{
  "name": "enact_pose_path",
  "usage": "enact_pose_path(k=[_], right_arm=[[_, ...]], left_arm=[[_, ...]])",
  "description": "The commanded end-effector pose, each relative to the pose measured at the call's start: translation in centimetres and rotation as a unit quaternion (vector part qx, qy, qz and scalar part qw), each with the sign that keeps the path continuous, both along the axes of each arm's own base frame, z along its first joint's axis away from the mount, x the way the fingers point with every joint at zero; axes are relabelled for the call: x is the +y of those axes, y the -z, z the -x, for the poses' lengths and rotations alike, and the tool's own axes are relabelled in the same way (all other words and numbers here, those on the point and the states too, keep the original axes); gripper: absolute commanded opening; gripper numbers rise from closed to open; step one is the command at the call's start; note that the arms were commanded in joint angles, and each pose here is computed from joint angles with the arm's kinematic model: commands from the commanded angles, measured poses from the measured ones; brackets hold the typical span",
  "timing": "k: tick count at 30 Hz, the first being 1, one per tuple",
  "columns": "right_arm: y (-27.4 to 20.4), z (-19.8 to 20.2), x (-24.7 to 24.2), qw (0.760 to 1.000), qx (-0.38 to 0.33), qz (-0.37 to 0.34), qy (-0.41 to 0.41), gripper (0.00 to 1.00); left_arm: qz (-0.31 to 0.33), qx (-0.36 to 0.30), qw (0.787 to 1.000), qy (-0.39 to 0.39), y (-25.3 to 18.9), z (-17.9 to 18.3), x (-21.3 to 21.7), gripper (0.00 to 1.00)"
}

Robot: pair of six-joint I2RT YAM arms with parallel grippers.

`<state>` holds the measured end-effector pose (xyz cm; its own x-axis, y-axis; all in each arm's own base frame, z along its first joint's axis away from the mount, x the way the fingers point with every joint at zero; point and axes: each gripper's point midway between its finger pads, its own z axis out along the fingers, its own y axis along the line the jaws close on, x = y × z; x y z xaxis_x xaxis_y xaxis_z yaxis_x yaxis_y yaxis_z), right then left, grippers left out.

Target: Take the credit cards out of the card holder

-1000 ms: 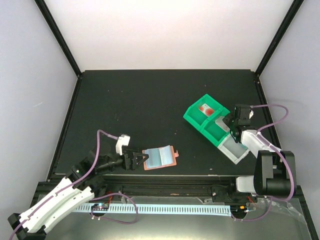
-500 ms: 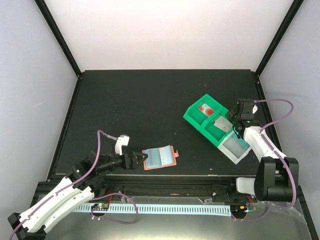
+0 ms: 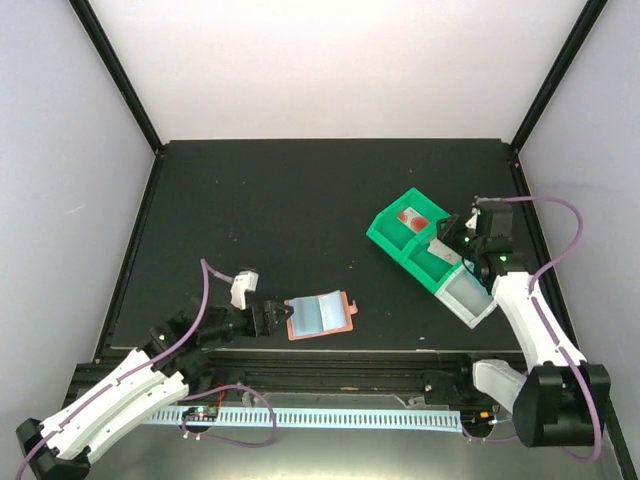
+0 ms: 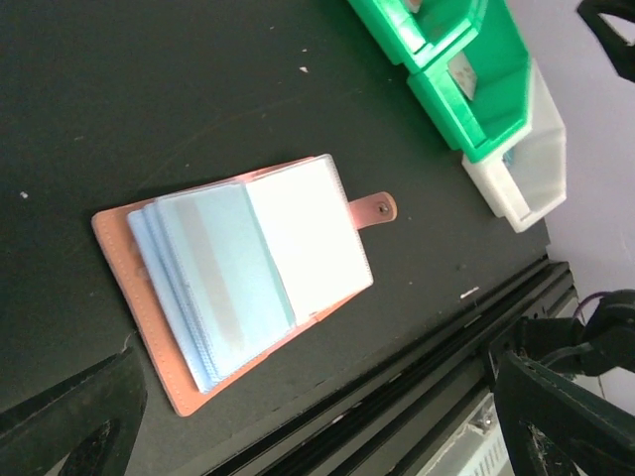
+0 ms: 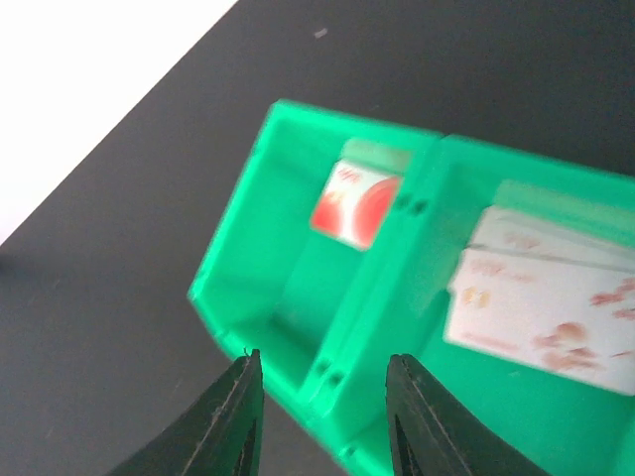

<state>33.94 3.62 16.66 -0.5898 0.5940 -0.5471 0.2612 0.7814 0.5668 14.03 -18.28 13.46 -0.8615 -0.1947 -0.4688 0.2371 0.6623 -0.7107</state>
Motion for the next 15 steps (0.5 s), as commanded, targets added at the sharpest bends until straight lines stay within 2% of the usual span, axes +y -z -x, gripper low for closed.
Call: enact_pose_path(k=[1,10,15], right_arm=[[-0.8,2.4,4.7,0.993,-0.016,-0.015,-0.118,0.34],[-0.2,7.4,12.3,0.971,-0.019,-0.053,-0.233,0.33],[1.4,10.3,17.4,0.955,0.003,-0.065,-0.291,0.33]], left_arm=[[-0.011,0.029,0.999,-0.032,1.5,-0.4,0.6,0.97],[0.037,0.048,0.998,-0.025,2.2,-0.5,-0.9,0.93],[0.06,0.047,0.997,-0.021,2.2,-0.6,-1.4,0.93]])
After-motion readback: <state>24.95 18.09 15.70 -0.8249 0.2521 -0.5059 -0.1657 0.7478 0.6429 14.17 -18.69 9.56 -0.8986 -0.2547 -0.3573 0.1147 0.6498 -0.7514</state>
